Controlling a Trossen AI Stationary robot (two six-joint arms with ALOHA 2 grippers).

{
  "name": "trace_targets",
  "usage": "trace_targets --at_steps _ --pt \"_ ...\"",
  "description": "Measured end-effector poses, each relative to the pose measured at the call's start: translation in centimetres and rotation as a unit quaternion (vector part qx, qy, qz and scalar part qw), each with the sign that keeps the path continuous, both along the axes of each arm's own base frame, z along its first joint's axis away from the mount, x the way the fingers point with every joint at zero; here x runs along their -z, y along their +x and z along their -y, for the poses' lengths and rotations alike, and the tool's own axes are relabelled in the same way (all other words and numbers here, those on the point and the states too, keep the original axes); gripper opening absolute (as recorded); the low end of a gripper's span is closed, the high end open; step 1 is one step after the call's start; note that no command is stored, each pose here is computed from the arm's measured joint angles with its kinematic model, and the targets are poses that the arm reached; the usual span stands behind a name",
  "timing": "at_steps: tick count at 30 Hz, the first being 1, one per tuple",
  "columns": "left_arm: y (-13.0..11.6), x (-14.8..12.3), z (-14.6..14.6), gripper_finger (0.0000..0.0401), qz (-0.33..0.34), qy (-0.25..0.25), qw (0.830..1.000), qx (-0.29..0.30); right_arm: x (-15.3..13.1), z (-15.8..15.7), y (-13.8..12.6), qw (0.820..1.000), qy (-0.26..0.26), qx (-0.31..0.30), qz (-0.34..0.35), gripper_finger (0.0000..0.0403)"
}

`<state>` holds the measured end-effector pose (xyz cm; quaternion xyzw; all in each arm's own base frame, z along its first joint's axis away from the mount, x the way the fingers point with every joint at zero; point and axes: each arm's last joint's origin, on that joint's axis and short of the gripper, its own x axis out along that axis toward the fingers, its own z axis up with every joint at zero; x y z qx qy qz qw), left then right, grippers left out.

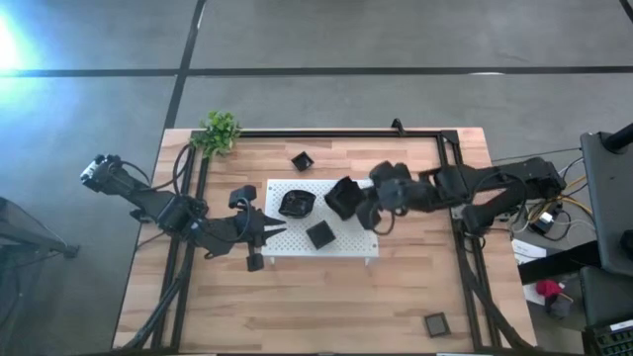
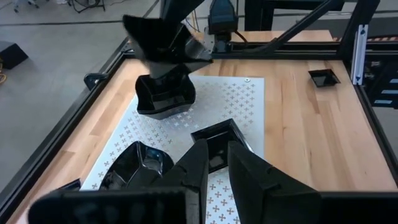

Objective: Pick & Place Mini shaped plates
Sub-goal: Stack the black distorted square plate on top of the black distorted square plate on the shelf

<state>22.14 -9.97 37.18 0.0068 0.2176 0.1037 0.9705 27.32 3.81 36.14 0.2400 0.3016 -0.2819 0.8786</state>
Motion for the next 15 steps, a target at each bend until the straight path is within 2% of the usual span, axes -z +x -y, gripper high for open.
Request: trace_targets --at_steps 7,15 --pt "0.0 0.0 0.0 0.0057 0.001 -0.004 1.000 -0.002 1.3 1.4 0.6 0.996 0.048 0.073 -0.022 0.0008" --pt "0.0 0.0 0.0 0.0057 0.002 -0.002 1.000 -0.001 2.5 2.1 0.8 0.989 0.075 0.127 -0.034 0.0008"
